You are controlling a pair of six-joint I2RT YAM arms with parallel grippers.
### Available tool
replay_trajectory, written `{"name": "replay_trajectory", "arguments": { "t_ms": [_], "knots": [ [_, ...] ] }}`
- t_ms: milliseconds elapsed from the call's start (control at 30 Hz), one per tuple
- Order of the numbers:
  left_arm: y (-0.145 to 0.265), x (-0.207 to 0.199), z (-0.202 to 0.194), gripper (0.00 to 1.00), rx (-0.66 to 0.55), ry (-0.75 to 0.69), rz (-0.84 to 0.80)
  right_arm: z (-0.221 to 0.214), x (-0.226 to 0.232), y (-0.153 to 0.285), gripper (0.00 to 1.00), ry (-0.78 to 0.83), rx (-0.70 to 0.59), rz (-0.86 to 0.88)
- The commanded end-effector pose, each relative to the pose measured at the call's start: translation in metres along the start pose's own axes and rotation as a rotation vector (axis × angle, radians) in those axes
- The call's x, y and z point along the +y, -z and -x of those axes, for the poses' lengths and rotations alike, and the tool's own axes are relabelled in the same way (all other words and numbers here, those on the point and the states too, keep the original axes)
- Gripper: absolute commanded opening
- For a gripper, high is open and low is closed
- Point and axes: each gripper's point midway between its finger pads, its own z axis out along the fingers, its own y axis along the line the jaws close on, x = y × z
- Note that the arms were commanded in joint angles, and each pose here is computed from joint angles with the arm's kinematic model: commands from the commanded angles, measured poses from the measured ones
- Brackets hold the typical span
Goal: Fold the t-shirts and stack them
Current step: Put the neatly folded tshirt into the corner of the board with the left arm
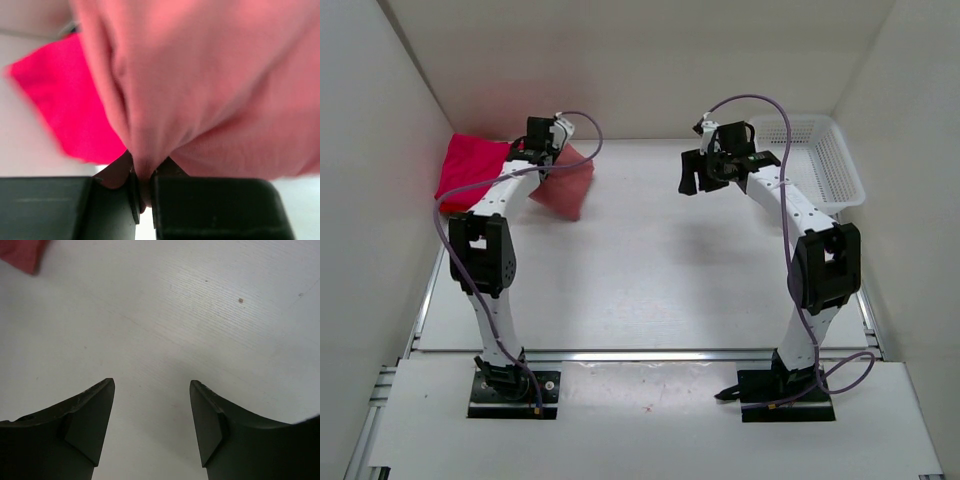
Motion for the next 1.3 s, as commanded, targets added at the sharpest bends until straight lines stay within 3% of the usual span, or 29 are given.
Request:
{"name": "replay_trajectory", "arguments": {
  "t_ms": [0, 133, 600, 867, 1033, 1233, 1267],
  "knots": [
    [0.013, 0.082, 0.014, 0.00, -0.035, -0.029, 0.267, 0.032, 0.018, 0.024, 0.61, 0.075, -0.102, 0.020],
    [0.017, 0.128, 0.011, 0.00, -0.026, -0.010, 0.377, 0.028, 0.024, 0.023, 0.61, 0.088, -0.094, 0.028],
    [-0.025, 0.201, -0.093, 0.00, 0.172, 0.122, 0.495, 0.031, 0.039, 0.018, 0.61, 0.169, -0.090, 0.031],
    [-0.009, 0.241, -0.093, 0.00, 0.129, 0.208, 0.545, 0.025, 0.052, 0.013, 0.61, 0.210, -0.064, 0.041],
    [-0.010, 0.250, -0.092, 0.00, 0.117, 0.202, 0.553, 0.031, 0.062, 0.012, 0.61, 0.236, -0.073, 0.059],
    [-0.033, 0.232, -0.135, 0.00, 0.235, 0.182, 0.556, 0.034, 0.060, 0.014, 0.62, 0.242, -0.076, 0.056],
    [-0.037, 0.230, -0.143, 0.05, 0.264, 0.170, 0.559, 0.033, 0.058, 0.014, 0.62, 0.235, -0.070, 0.045]
  ]
}}
